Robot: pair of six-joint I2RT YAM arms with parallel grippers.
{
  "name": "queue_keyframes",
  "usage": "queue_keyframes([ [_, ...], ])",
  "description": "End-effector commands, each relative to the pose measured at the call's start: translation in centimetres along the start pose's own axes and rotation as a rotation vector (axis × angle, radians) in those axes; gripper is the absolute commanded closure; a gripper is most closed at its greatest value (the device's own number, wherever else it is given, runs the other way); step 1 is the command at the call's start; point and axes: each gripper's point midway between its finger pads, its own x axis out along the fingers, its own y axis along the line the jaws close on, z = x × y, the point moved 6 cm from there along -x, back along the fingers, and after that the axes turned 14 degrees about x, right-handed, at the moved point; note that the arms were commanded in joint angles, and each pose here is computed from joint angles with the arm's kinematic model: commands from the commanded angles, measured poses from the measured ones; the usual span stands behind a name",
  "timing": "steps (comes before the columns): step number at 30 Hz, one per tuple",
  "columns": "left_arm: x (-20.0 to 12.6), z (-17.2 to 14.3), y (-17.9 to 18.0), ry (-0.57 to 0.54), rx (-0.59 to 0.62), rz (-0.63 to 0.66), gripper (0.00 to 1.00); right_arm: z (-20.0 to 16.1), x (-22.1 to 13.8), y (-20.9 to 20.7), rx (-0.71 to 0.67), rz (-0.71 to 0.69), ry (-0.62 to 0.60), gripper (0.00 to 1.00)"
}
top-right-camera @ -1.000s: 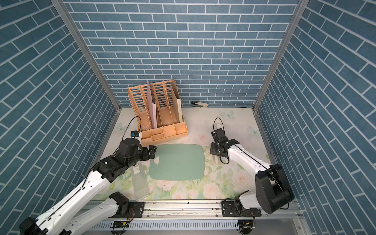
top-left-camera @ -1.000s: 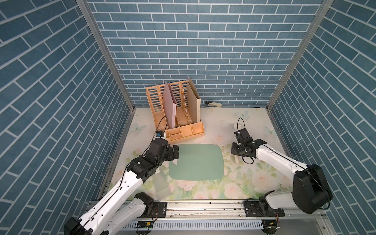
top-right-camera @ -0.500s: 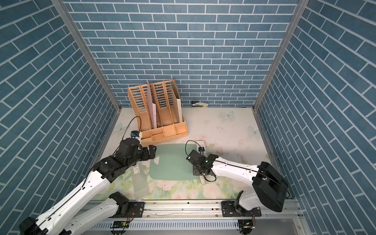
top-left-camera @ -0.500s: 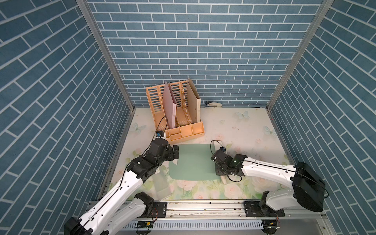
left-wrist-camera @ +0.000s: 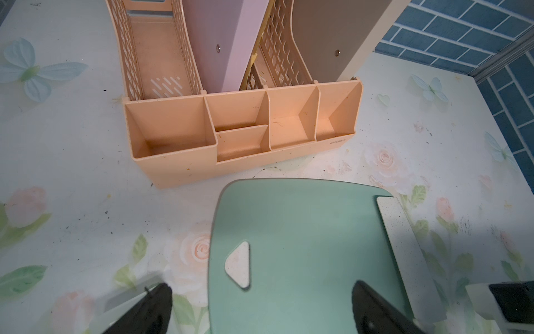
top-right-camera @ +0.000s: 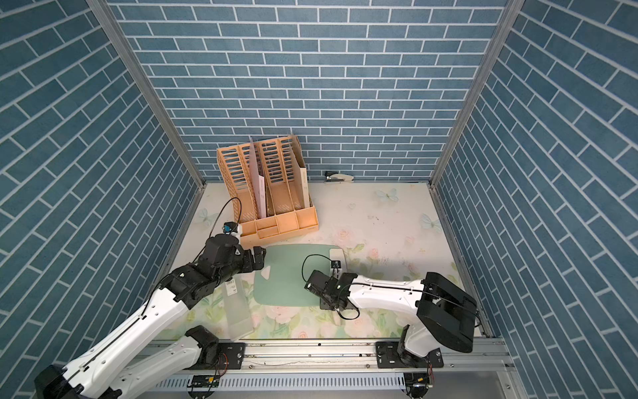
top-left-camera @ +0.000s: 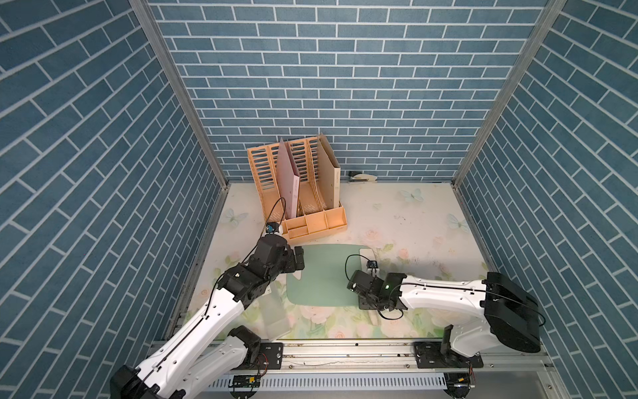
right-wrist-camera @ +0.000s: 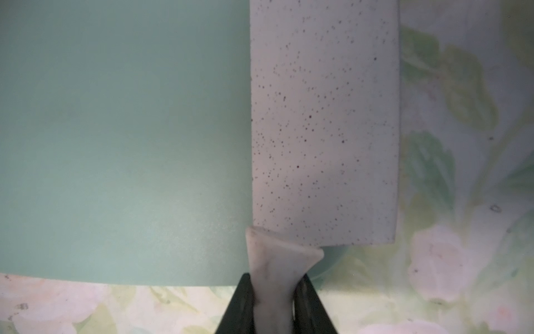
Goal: Align the knife with the edge of the cutting board
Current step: Adjust the work surface at the center of the board.
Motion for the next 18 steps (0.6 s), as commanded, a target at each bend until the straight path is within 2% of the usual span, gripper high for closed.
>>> queue_keyframes([
  [1,0.3,-0.3,0.0,0.014,0.003,0.017,0.00,-0.1,-0.1,-0.5,0.057,-0.003,-0.038,1.00],
  [18,1.0,-0.7,0.1,0.049,0.012,0.051,0.00,-2.0,-0.4,0.0,0.076,0.000,-0.041,1.00],
])
